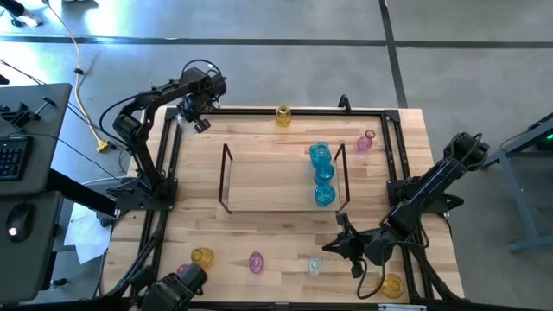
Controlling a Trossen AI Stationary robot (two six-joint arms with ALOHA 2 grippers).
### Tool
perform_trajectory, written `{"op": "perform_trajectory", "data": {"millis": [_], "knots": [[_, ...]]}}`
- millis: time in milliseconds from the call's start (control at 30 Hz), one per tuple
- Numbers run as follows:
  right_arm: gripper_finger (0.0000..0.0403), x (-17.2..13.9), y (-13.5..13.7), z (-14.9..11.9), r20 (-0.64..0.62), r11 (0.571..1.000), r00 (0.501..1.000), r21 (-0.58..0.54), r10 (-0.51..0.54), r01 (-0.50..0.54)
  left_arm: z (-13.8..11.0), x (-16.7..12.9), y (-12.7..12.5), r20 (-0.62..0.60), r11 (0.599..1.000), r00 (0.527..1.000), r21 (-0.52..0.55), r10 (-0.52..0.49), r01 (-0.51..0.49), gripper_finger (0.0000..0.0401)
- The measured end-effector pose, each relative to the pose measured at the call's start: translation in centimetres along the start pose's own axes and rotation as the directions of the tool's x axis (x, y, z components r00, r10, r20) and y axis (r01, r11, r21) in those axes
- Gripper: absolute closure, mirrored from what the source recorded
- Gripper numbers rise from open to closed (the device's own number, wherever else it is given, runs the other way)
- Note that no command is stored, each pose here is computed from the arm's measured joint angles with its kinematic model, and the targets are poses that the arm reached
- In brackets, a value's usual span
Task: Sort vases onto shelf
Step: Put the top transparent vase on the shelf
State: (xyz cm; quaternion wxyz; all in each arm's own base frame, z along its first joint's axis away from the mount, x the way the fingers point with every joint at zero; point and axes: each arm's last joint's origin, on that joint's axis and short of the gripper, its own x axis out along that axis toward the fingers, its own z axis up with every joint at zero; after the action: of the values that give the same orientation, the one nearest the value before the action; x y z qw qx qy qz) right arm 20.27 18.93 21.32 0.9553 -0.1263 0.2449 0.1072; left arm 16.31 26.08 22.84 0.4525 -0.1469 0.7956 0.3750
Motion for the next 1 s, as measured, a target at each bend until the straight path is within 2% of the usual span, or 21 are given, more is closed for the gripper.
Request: {"op": "perform_trajectory", "data": {"millis": [167, 367, 567, 700, 800, 1000], "knots": [[0.0403, 0.0, 0.0, 0.0, 0.0, 1.0, 1.0, -0.001, 0.0, 0.0, -0.3, -0.7, -0.2, 0.037, 0.998, 0.998, 0.022, 0.053, -0.054, 0.0385], [0.0403, 0.0, 0.0, 0.0, 0.0, 1.0, 1.0, -0.001, 0.0, 0.0, -2.3, -2.9, 0.0, 0.111, 0.998, 0.992, 0.021, 0.065, -0.067, 0.039], [0.0403, 0.0, 0.0, 0.0, 0.0, 1.0, 1.0, -0.001, 0.0, 0.0, -5.2, -6.6, 0.7, 0.213, 0.998, 0.975, -0.011, 0.061, -0.06, 0.039], [0.0403, 0.0, 0.0, 0.0, 0.0, 1.0, 1.0, -0.003, 0.0, 0.0, -7.7, -10.1, 0.9, 0.323, 0.998, 0.945, -0.032, 0.059, -0.052, 0.039], [0.0403, 0.0, 0.0, 0.0, 0.0, 1.0, 1.0, -0.003, 0.0, 0.0, -9.7, -13.2, 0.9, 0.443, 0.999, 0.896, -0.042, 0.036, -0.019, 0.039], [0.0403, 0.0, 0.0, 0.0, 0.0, 1.0, 1.0, -0.003, 0.0, 0.0, -13.3, -19.1, 0.3, 0.683, 0.997, 0.727, 0.023, -0.072, 0.077, 0.0391]]}}
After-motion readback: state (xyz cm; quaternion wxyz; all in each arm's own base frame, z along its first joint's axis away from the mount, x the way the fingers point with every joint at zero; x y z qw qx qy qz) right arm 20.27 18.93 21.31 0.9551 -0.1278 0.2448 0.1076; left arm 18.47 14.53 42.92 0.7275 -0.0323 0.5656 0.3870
